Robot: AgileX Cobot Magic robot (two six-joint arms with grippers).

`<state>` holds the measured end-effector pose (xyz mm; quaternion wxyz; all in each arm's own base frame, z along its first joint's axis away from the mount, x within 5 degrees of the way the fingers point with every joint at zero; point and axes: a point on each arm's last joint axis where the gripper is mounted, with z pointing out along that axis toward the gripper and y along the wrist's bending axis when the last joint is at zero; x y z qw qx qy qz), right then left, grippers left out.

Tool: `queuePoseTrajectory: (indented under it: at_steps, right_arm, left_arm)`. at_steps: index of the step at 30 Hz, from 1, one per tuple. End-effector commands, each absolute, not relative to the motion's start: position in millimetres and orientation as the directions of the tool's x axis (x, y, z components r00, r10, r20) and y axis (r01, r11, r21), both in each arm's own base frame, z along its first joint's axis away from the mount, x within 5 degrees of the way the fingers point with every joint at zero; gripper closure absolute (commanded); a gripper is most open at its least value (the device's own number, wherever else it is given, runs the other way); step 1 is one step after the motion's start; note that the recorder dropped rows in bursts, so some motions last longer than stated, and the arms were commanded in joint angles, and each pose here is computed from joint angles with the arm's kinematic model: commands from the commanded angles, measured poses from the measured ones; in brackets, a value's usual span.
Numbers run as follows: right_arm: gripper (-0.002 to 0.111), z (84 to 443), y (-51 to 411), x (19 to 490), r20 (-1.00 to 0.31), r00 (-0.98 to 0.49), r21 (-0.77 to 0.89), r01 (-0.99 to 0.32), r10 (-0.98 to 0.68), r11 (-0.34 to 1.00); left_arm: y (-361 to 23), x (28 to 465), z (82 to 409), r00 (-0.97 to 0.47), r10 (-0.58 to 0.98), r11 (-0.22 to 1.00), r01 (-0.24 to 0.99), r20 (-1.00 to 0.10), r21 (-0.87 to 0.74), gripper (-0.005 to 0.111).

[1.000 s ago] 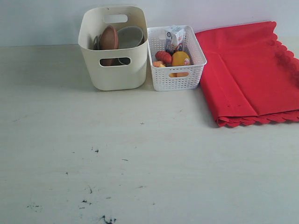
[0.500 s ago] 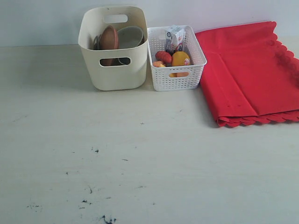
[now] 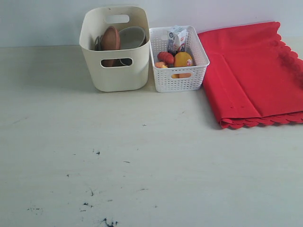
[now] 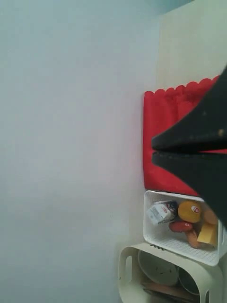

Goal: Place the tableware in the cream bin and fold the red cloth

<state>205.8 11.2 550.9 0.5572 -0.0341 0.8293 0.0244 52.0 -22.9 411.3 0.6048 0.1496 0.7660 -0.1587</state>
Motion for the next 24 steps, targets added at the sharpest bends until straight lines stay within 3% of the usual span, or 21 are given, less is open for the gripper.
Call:
queuePoseTrajectory:
  at_steps: [1,24]
  right_arm:
    - [0.108,548.1,9.5,173.6,-0.942,-0.331,-0.025,-0.084,-0.051,0.996]
    - [0.108,415.7,3.7,31.3,-0.987,-0.135,-0.076,-0.074,-0.086,0.994]
  left_arm:
    - [-17.4,41.5,413.4,-0.181,0.015,0.902,0.426,-0.983,-0.065,0.106]
    - [-26.5,54.5,382.5,-0.153,-0.006,0.894,0.443,-0.988,-0.073,0.106]
